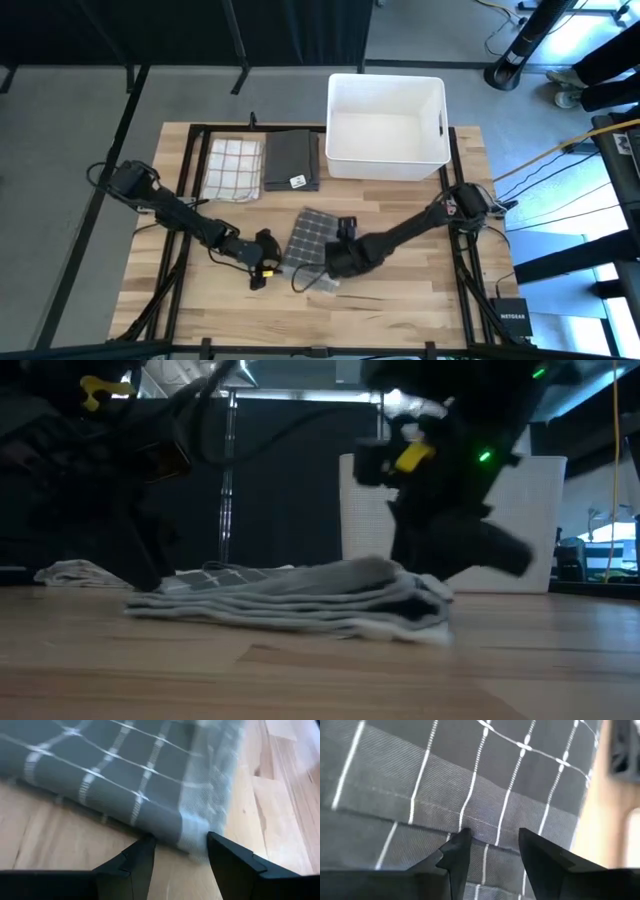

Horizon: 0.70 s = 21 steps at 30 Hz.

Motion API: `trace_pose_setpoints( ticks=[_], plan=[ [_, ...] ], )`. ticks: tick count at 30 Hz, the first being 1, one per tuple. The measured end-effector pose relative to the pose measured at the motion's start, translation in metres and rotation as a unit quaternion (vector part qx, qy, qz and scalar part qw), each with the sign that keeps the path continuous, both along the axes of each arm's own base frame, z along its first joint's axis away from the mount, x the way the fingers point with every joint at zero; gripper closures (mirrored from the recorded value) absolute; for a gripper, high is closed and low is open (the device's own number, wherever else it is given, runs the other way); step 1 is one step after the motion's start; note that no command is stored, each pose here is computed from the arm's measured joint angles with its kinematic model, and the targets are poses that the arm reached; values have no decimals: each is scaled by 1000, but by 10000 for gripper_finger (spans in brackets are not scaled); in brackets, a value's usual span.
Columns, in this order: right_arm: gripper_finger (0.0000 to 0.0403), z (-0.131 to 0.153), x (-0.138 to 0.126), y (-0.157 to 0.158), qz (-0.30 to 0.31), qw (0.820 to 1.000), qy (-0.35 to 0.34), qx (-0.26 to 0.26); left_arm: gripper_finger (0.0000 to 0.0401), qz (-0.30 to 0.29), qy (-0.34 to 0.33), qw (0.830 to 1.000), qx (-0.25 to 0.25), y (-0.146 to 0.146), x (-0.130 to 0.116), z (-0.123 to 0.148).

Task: Fold towel
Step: Fold the grey patterned towel, then stack the gray towel on top of the gray patterned towel

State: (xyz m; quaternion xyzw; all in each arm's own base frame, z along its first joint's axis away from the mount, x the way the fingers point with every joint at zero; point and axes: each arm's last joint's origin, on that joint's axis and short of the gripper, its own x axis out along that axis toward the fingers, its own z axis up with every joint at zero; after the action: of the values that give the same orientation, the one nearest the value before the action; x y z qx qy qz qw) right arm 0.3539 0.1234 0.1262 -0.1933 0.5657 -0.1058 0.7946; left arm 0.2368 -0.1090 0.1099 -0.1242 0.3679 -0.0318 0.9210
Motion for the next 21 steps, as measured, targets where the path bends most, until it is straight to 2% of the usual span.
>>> trace_pose_setpoints(
  ticks=[5, 8, 11, 15, 18, 21],
  plan=[
    [231, 0, 15, -33, 30, 999, 11, -33, 229, -4, 10, 1000, -5, 2, 1, -2],
    [231, 3, 18, -45, 18, 999, 22, -34, 229, -3, 11, 1000, -5, 3, 1, -2],
    [231, 22, 17, -42, -1, 1000, 27, -15, 229, -3, 13, 1000, -5, 3, 1, -1],
    [231, 62, 6, -11, -12, 998, -40, 51, 229, -5, 30, 1000, 5, 5, -2, 16],
    [231, 66, -5, 17, -20, 995, -64, 77, 229, 0, 36, 998, 52, 10, -2, 39],
    [231, 64, -14, 47, -22, 990, -111, 78, 229, 18, 30, 986, 161, 21, -2, 62]
  ],
)
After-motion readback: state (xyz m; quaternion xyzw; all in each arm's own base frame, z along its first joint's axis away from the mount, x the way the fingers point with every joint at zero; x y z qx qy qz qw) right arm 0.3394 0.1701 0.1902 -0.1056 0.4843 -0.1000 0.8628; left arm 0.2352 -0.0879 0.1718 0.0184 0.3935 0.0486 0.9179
